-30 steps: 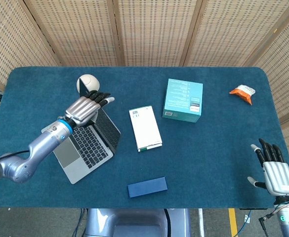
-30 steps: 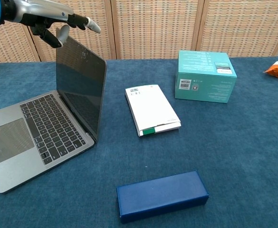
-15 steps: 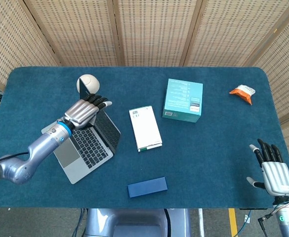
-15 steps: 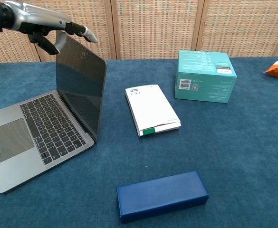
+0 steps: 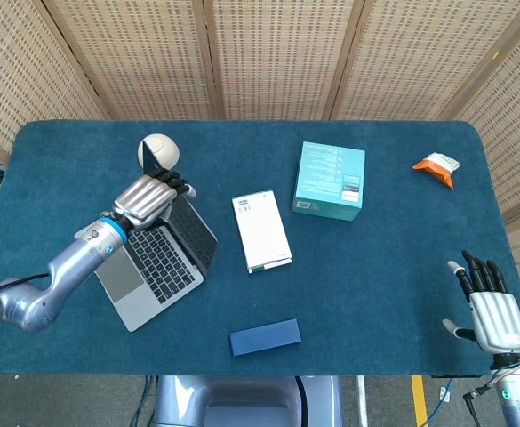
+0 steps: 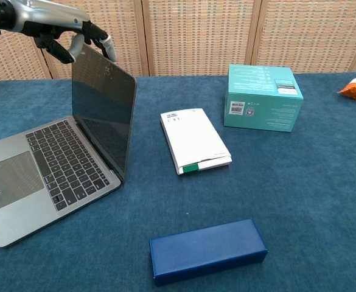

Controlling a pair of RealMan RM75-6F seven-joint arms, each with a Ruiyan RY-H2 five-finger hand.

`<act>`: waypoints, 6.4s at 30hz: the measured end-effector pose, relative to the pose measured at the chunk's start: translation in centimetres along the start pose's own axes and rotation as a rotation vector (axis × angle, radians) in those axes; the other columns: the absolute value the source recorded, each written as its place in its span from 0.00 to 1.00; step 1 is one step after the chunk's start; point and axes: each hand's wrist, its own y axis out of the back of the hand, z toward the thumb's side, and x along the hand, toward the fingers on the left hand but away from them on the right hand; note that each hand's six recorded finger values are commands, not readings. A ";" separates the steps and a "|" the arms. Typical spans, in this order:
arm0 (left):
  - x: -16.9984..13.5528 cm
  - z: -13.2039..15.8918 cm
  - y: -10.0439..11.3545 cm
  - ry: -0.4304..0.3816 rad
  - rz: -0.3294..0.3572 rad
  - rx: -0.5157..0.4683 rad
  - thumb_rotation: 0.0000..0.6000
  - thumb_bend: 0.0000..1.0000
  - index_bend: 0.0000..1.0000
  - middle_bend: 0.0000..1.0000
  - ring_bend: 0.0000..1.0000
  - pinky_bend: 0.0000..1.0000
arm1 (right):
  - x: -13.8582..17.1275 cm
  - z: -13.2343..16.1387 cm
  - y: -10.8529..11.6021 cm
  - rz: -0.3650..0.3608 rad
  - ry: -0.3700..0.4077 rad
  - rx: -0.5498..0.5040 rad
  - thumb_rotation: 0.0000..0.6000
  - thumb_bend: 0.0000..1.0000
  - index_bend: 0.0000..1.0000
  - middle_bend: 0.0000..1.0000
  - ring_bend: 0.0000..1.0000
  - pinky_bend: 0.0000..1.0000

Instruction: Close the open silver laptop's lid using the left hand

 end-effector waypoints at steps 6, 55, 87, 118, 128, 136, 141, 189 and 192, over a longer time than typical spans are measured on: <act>0.0 -0.1 -0.3 0.001 -0.015 0.005 1.00 1.00 0.26 0.25 0.15 0.13 | 0.0 0.0 0.0 -0.001 0.000 -0.001 1.00 0.03 0.13 0.00 0.00 0.00; -3.4 -0.2 1.2 -0.008 -0.036 0.157 1.00 1.00 0.34 0.31 0.19 0.17 | 0.0 0.1 0.0 -0.006 0.001 -0.001 1.00 0.03 0.13 0.00 0.00 0.00; -6.5 0.3 0.6 -0.028 -0.123 0.287 1.00 1.00 0.35 0.32 0.19 0.17 | 0.0 0.0 -0.2 -0.001 -0.001 0.005 1.00 0.03 0.13 0.00 0.00 0.00; -10.7 -0.2 -1.4 -0.050 -0.195 0.337 1.00 1.00 0.35 0.32 0.20 0.17 | 0.0 0.2 -0.2 -0.002 0.005 0.012 1.00 0.03 0.14 0.00 0.00 0.00; -12.2 -0.1 -2.5 -0.067 -0.238 0.359 1.00 1.00 0.35 0.32 0.20 0.17 | 0.0 0.2 -0.4 0.002 0.005 0.014 1.00 0.03 0.14 0.00 0.00 0.00; -13.1 -0.2 -3.6 -0.076 -0.275 0.368 1.00 1.00 0.35 0.33 0.20 0.17 | 0.1 0.3 -0.2 -0.002 0.007 0.011 1.00 0.03 0.14 0.00 0.00 0.00; -13.4 -0.3 -4.7 -0.084 -0.301 0.373 1.00 1.00 0.35 0.33 0.20 0.17 | 0.1 0.3 -0.3 -0.002 0.006 0.012 1.00 0.03 0.14 0.00 0.00 0.00; -15.3 -1.2 -13.1 -0.106 -0.436 0.387 1.00 1.00 0.37 0.34 0.21 0.17 | 0.0 0.2 -0.4 0.006 0.002 0.012 1.00 0.04 0.14 0.00 0.00 0.00; -15.4 -1.2 -13.6 -0.109 -0.446 0.399 1.00 1.00 0.37 0.34 0.21 0.17 | 0.0 0.2 -0.5 0.008 0.002 0.012 1.00 0.04 0.14 0.00 0.00 0.00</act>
